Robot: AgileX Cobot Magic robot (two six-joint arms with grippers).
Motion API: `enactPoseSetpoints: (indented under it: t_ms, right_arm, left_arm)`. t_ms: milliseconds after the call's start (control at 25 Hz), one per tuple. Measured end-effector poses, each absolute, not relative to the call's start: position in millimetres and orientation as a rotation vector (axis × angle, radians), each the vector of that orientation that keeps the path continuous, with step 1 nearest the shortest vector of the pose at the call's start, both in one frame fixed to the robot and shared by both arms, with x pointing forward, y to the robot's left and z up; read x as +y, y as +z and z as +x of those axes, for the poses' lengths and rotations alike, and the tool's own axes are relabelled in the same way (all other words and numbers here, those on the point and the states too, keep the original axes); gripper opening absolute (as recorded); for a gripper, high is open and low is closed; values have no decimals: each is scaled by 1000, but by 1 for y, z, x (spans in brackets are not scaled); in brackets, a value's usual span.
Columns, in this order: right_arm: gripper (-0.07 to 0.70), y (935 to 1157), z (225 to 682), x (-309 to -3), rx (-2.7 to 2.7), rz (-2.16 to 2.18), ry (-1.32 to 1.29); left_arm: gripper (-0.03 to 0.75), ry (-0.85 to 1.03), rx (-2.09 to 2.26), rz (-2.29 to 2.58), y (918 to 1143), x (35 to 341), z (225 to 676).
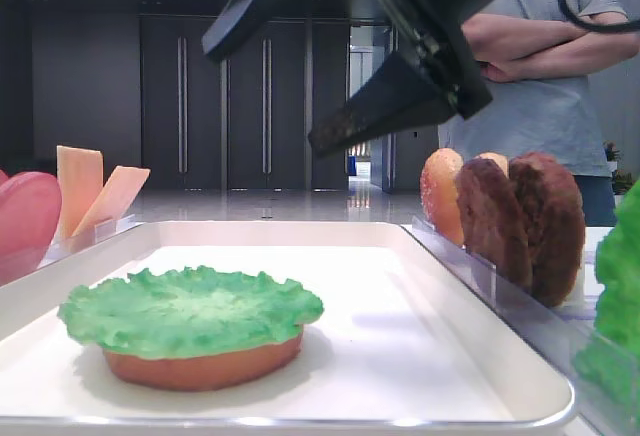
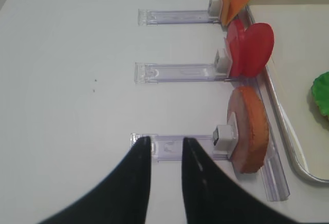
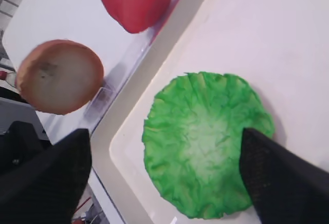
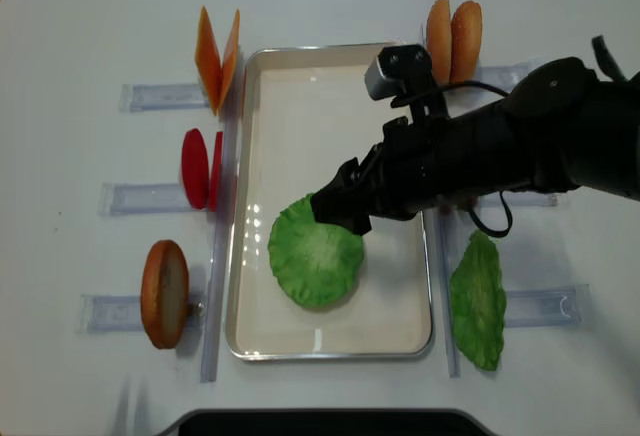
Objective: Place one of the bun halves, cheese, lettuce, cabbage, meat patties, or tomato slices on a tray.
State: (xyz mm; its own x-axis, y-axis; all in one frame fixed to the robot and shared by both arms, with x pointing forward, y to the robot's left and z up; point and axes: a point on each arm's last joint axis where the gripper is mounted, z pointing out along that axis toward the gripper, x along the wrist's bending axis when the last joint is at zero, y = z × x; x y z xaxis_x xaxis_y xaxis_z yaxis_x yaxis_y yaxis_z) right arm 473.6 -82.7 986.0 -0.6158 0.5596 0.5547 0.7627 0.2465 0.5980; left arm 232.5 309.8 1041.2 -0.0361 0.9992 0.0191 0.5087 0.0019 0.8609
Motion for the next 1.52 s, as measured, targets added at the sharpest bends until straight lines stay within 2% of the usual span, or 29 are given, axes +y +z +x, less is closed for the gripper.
enactPoseSetpoints:
  t_ms: [280,640,840,1240,1520]
  right_arm:
    - [560,1027,464,-107,-2340,-1253,-1383]
    - [560,1056,453,-167,-2461,-1492,-1217]
    - [560,1059,446,-205,-2509,-1721,-996]
    - [560,1052,430,-280,-2460,-2173,-340]
    - [560,1061,404,-308,-2342,-2426,-245]
  left_arm:
    - [159,944,1620,1579,1041,310,233]
    - [159,944,1620,1579,1041,310,233]
    - [159,944,1620,1579,1041,310,233]
    - [159,944,1620,1579,1041,310,233]
    - [159,944,1620,1579,1041,310,233]
